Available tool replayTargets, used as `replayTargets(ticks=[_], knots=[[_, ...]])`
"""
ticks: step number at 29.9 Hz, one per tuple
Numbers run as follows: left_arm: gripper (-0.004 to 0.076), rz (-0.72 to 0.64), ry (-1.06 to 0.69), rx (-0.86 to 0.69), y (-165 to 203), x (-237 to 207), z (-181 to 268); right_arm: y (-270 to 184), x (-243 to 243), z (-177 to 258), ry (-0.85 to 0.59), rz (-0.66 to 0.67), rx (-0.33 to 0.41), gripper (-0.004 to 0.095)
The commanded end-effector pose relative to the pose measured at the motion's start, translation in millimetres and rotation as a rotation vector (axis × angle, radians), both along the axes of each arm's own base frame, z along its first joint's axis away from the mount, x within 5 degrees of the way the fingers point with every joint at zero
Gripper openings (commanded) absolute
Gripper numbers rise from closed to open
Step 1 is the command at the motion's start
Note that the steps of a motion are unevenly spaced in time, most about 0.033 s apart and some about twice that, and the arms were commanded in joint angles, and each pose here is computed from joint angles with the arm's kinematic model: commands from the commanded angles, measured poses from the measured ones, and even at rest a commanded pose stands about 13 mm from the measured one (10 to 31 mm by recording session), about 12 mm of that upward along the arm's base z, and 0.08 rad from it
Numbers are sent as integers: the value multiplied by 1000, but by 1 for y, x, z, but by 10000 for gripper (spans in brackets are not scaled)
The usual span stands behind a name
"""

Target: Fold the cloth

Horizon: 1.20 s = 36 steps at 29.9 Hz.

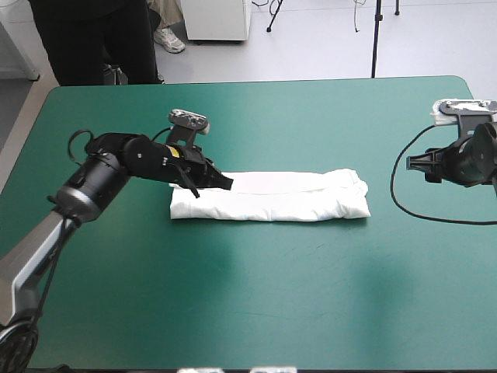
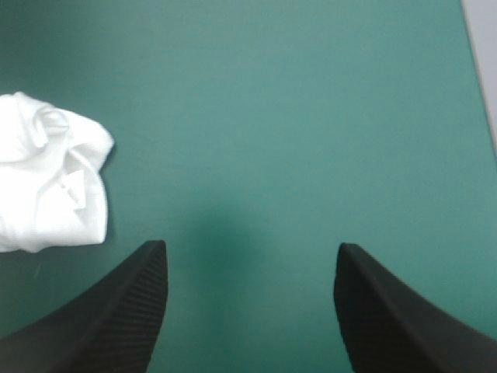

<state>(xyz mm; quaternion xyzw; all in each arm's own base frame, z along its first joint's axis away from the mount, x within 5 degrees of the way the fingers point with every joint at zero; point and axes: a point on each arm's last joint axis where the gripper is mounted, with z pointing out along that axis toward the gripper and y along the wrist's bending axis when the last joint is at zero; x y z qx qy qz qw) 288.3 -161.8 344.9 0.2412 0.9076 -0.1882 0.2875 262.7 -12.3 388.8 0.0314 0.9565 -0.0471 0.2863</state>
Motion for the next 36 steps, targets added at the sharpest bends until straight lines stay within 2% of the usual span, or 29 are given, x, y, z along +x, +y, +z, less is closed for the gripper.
replayTargets(ticks=[1, 7, 15, 20, 25, 30, 36], knots=[[-9, -29, -58, -60, -21, 6, 2, 1, -2, 0, -67, 99, 73, 581], [-9, -63, 20, -18, -54, 29, -42, 6, 6, -46, -6, 177, 210, 581], [-9, -82, 53, 1, -82, 67, -66, 16, 26, -71, -20, 274, 330, 581], [-9, -92, 126, 34, -93, 83, -89, 19, 43, -96, 56, 270, 399, 589], [-9, -99, 179, 55, -97, 86, -106, 21, 60, -122, 129, 275, 462, 598], [-9, -127, 181, 63, -107, 79, -107, 26, 77, -138, 134, 294, 544, 623], [-9, -167, 180, 71, -121, 68, -107, 27, 94, -157, 167, 300, 595, 623]])
